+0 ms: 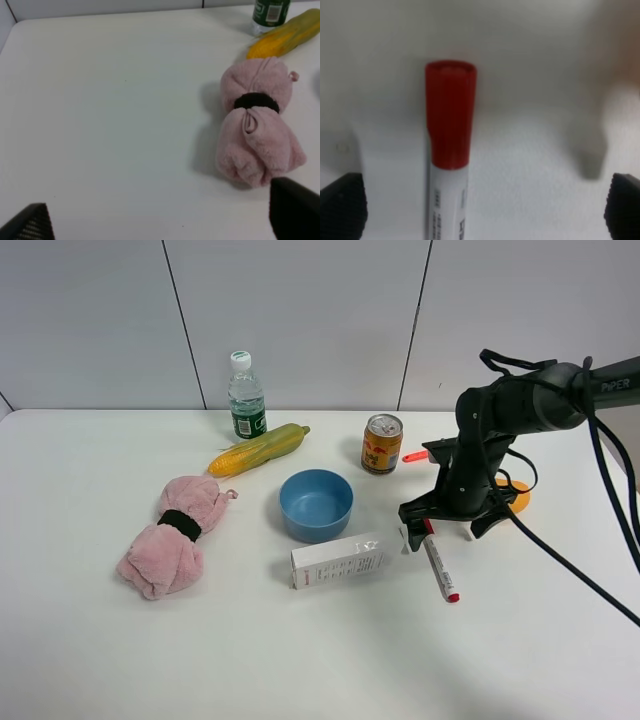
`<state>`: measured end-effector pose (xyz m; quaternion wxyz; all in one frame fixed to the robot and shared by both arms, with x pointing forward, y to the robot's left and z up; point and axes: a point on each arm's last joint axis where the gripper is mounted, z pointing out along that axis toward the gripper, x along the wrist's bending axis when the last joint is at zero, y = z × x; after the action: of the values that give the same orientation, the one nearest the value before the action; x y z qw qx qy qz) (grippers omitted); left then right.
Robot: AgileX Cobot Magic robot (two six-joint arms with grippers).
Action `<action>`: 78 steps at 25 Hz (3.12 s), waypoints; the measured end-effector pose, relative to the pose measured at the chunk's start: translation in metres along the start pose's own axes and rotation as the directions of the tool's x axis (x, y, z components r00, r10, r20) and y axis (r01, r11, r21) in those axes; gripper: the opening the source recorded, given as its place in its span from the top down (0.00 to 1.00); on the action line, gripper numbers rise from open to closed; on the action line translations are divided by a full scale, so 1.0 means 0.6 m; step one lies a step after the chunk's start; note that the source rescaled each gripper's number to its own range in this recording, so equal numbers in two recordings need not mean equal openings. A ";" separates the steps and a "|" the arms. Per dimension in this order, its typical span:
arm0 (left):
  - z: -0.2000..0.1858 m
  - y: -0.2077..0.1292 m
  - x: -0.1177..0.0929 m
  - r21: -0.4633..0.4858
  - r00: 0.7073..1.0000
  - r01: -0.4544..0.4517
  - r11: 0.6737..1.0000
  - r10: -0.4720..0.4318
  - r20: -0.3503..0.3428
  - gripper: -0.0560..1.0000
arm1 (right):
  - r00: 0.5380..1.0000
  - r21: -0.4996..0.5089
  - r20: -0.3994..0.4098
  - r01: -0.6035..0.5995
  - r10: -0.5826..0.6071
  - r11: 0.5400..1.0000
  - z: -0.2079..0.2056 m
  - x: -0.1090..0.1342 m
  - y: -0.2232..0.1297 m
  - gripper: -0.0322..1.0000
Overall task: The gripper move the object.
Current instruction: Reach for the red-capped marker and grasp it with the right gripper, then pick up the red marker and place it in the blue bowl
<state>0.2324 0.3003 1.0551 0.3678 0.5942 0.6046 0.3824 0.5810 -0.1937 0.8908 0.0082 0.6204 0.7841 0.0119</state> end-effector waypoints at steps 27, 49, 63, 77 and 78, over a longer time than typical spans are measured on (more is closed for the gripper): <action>0.000 0.000 0.000 0.000 1.000 0.000 1.000 0.000 0.000 0.00 | 1.000 0.030 0.002 -0.006 0.006 1.000 0.023 0.000 0.000 0.73; 0.000 0.000 0.000 0.000 1.000 0.000 1.000 0.000 0.000 0.00 | 0.997 0.025 0.000 0.082 -0.082 0.996 -0.048 0.000 -0.002 0.97; 0.000 0.000 0.000 0.000 1.000 0.000 1.000 0.000 0.000 0.00 | 0.924 -0.229 -0.152 0.313 -0.352 0.922 -0.274 0.037 0.041 0.97; 0.000 0.000 0.000 0.000 1.000 0.000 1.000 0.000 0.000 0.00 | 0.881 -0.374 -0.268 0.277 -0.389 0.885 -0.365 0.261 0.000 0.97; 0.000 0.000 0.000 0.000 1.000 0.000 1.000 0.000 0.000 0.00 | 0.875 -0.386 -0.250 0.302 -0.414 0.872 -0.364 0.280 -0.007 0.97</action>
<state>0.2324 0.3003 1.0551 0.3678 0.5942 0.6046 0.3824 0.5321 -0.0333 1.1094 -0.0135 0.4407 0.8634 0.2452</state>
